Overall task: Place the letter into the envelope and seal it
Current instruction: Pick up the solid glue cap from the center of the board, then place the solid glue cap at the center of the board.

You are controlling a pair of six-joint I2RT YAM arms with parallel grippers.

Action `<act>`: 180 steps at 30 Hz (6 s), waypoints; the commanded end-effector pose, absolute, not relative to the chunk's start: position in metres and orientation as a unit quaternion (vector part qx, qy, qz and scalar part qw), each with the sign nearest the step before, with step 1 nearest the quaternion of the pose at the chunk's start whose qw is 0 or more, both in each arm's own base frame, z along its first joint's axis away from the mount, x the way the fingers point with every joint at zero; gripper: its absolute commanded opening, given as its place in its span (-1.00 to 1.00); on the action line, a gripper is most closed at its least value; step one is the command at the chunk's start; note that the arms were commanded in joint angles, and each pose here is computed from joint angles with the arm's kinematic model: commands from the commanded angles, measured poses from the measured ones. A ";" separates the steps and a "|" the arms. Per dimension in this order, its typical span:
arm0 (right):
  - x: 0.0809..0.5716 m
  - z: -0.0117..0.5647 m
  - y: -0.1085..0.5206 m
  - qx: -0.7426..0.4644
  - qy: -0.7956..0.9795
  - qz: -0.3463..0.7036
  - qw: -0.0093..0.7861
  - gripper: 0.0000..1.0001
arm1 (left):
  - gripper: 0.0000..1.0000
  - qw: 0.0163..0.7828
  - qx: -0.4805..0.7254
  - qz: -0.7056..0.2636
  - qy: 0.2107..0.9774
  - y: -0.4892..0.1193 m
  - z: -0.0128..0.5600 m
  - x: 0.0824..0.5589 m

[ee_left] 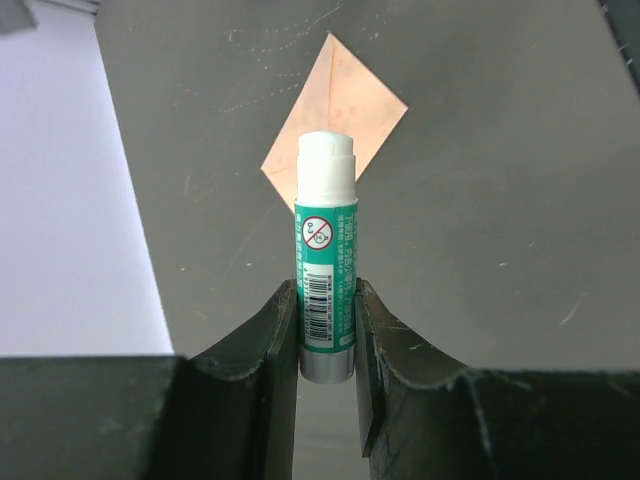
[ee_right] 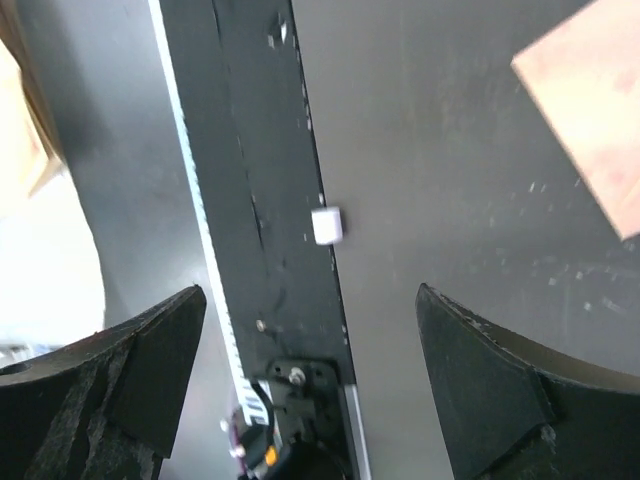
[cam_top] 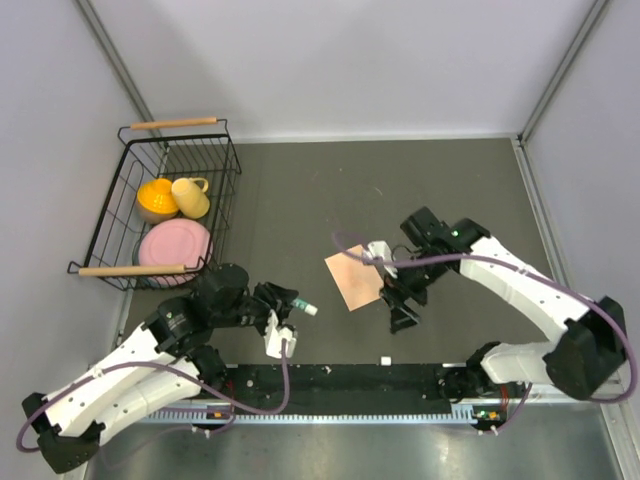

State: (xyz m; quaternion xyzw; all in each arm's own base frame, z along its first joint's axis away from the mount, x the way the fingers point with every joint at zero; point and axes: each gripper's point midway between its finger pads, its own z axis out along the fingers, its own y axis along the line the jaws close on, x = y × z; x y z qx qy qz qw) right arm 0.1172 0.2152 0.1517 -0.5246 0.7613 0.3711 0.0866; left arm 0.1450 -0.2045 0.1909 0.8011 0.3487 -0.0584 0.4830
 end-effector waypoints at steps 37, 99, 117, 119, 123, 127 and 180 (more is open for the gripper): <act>0.048 0.018 0.221 -0.737 0.644 0.195 0.060 0.03 | -1.00 0.673 0.515 -0.029 0.531 -0.147 0.256 0.178; 0.094 0.015 0.194 -0.739 0.629 0.215 0.110 -0.03 | -1.00 0.657 0.528 -0.056 0.535 -0.163 0.247 0.181; 0.098 0.001 0.179 -0.740 0.638 0.178 0.117 -0.27 | -1.00 0.652 0.532 -0.062 0.536 -0.166 0.243 0.181; 0.099 0.000 0.178 -0.740 0.639 0.175 0.116 -0.30 | -1.00 0.647 0.535 -0.067 0.539 -0.167 0.240 0.179; 0.103 0.005 0.181 -0.736 0.642 0.171 0.132 -0.56 | -1.00 0.636 0.536 -0.078 0.550 -0.169 0.236 0.178; 0.108 0.030 0.186 -0.722 0.649 0.177 0.161 -0.68 | -1.00 0.625 0.538 -0.091 0.559 -0.172 0.232 0.177; 0.252 0.011 0.160 -0.454 0.877 0.095 0.122 -0.34 | -1.00 0.523 0.661 -0.163 0.513 -0.219 0.190 0.190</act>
